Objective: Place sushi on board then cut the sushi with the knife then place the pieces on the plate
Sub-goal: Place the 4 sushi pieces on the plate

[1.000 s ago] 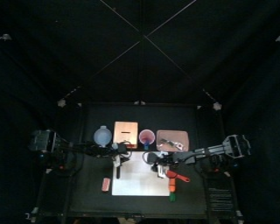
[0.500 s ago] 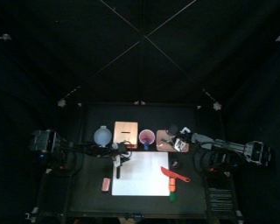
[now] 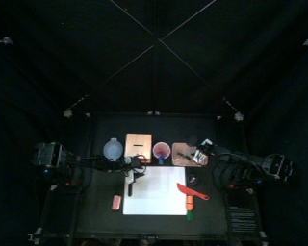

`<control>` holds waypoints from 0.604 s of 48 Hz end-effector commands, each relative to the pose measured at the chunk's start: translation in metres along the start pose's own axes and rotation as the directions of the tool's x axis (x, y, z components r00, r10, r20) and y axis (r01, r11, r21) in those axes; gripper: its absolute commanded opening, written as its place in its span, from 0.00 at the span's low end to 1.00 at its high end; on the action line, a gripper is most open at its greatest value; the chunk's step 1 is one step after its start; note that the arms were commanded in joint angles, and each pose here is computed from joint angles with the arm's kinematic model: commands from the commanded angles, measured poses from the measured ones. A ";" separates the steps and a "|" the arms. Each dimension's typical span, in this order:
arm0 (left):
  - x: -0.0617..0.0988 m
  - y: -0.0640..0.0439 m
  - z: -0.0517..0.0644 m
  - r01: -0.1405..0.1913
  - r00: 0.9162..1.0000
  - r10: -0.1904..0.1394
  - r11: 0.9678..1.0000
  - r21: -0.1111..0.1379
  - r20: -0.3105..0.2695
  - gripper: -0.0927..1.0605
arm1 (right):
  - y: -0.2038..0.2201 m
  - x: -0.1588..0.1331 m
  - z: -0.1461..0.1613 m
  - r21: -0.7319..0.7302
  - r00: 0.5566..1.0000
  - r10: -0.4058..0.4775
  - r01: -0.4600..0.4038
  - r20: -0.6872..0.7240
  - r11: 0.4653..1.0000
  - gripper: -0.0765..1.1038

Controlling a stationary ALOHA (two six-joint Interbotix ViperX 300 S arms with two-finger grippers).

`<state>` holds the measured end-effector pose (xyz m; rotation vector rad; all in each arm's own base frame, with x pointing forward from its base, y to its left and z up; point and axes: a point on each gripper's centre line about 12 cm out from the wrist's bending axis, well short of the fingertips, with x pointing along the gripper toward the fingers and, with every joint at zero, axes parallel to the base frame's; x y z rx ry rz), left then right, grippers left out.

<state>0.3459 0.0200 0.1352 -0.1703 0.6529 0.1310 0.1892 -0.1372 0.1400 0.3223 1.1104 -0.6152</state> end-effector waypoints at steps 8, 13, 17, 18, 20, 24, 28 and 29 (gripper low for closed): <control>-0.001 -0.004 0.018 0.013 0.999 -0.014 1.000 0.016 0.051 0.76 | -0.006 -0.013 0.018 -0.009 0.995 -0.014 0.015 0.103 1.000 0.81; 0.000 -0.005 0.015 0.014 0.999 -0.015 1.000 0.016 0.043 0.76 | -0.002 -0.021 0.022 -0.007 0.990 -0.002 0.003 0.140 1.000 0.81; 0.000 -0.005 0.014 0.013 0.999 -0.014 1.000 0.016 0.040 0.76 | 0.003 -0.025 0.024 -0.020 0.987 0.013 -0.010 0.159 1.000 0.81; 0.000 -0.005 0.014 0.013 0.999 -0.014 1.000 0.018 0.040 0.76 | 0.004 -0.026 0.024 -0.021 0.987 0.016 -0.013 0.162 1.000 0.81; 0.000 -0.005 0.014 0.014 0.999 -0.014 1.000 0.019 0.040 0.76 | 0.006 -0.028 0.025 -0.022 0.985 0.023 -0.020 0.171 1.000 0.81; 0.000 -0.004 0.015 0.012 0.999 -0.012 1.000 0.021 0.042 0.76 | 0.010 -0.034 0.026 -0.020 0.981 0.038 -0.035 0.189 0.999 0.81; 0.000 -0.003 0.015 0.009 0.999 -0.010 1.000 0.023 0.042 0.76 | 0.011 -0.039 0.026 -0.016 0.977 0.045 -0.043 0.207 0.999 0.81; 0.000 -0.002 0.016 0.007 0.999 -0.009 1.000 0.024 0.043 0.76 | 0.011 -0.040 0.026 -0.015 0.976 0.048 -0.046 0.211 0.999 0.81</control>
